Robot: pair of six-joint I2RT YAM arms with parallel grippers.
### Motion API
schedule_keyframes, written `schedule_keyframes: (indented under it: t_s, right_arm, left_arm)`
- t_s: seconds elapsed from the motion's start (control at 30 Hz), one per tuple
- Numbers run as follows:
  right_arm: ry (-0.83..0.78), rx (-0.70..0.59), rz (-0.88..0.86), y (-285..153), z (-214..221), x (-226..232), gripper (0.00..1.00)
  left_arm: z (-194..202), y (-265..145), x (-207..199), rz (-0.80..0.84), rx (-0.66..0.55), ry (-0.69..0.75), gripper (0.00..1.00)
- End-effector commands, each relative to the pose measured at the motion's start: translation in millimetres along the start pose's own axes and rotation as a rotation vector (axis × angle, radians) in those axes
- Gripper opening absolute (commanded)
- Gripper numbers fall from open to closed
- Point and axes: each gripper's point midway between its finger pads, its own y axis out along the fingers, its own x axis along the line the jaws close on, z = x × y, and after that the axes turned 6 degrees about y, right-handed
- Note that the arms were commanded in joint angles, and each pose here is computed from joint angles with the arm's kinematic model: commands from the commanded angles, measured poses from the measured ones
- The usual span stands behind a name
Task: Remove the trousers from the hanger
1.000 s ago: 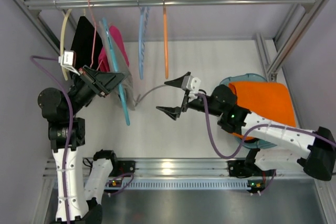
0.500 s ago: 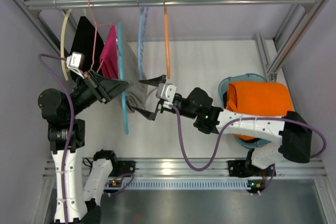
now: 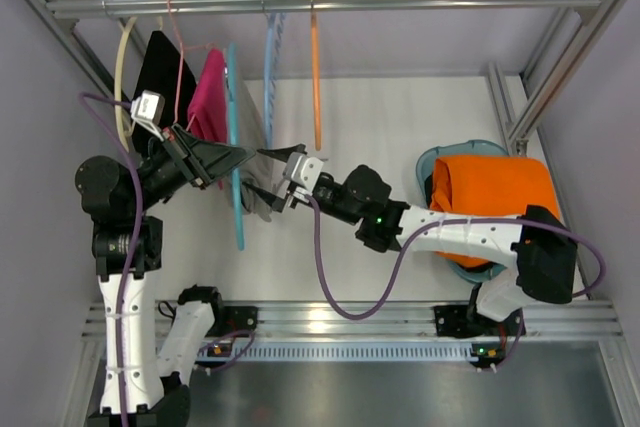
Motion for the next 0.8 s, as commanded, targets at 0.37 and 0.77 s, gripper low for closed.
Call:
schedule_keyframes:
  t_s: [0.37, 0.77]
  right_arm:
    - [0.021, -0.090, 0.112, 29, -38, -40, 0.51]
    - [0.025, -0.058, 0.127, 40, -45, -51, 0.00]
  left_arm:
    - [-8, -6, -40, 0.093, -0.046, 0.197, 0.00]
    - [-8, -5, -35, 0.085, -0.049, 0.195, 0.00]
